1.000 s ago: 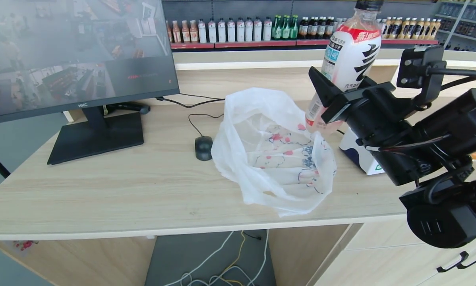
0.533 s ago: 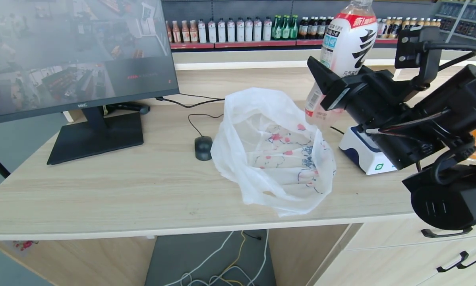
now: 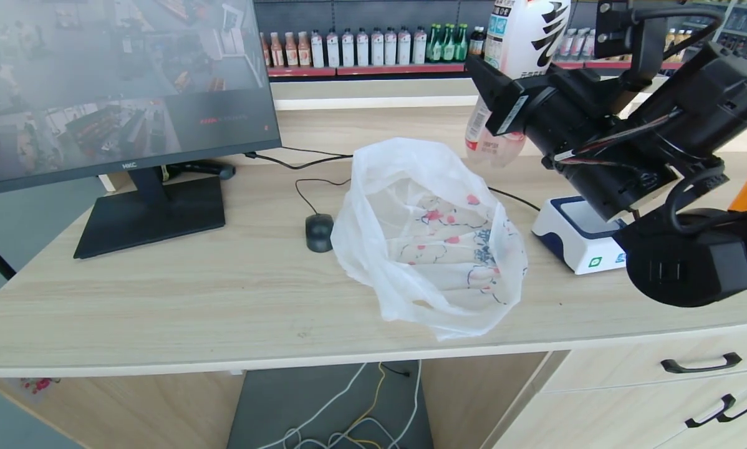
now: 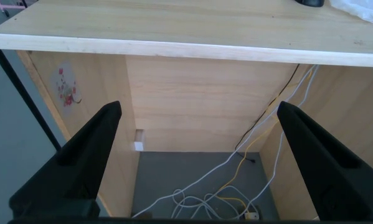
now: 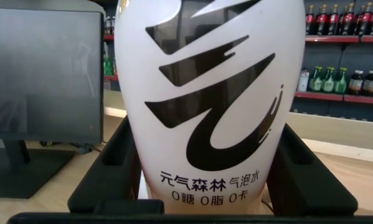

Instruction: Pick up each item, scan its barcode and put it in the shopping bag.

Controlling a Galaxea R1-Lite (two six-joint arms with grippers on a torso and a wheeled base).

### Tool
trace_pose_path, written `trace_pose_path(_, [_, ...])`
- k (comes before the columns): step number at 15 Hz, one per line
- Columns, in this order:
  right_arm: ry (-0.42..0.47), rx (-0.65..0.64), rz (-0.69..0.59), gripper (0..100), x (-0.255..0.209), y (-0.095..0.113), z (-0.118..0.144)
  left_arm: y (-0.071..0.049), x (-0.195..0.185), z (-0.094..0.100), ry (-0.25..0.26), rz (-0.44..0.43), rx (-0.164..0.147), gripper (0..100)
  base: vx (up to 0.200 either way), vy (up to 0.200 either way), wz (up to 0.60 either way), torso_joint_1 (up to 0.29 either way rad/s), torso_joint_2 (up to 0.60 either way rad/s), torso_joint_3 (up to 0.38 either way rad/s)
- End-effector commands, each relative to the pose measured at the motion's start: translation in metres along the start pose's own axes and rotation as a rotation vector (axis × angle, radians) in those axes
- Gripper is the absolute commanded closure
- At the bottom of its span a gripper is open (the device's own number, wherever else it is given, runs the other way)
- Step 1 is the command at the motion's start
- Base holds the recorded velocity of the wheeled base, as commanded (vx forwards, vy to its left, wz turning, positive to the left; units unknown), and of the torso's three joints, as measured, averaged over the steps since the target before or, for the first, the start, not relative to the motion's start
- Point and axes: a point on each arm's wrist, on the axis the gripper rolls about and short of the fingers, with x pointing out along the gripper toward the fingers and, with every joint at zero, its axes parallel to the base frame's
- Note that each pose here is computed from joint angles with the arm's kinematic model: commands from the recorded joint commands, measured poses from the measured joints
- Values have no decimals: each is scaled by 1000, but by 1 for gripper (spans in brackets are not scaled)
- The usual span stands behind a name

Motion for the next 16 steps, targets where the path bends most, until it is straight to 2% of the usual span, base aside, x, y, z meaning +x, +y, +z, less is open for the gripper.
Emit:
trace_pose_path(1, [13, 0, 4, 100, 5, 2, -11, 0, 0, 0, -1, 1, 0, 0, 0, 0, 0, 0, 0, 0])
trace_pose_path(5, [25, 30, 25, 100, 24, 2, -17, 0, 0, 0, -1, 1, 0, 0, 0, 0, 0, 0, 0, 0])
trace_pose_path(10, [117, 37, 91, 100, 29, 2, -52, 0, 0, 0, -1, 1, 0, 0, 0, 0, 0, 0, 0, 0])
trace_pose_path(16, [140, 112, 102, 100, 41, 12, -83, 0, 0, 0, -1, -1, 0, 0, 0, 0, 0, 0, 0, 0])
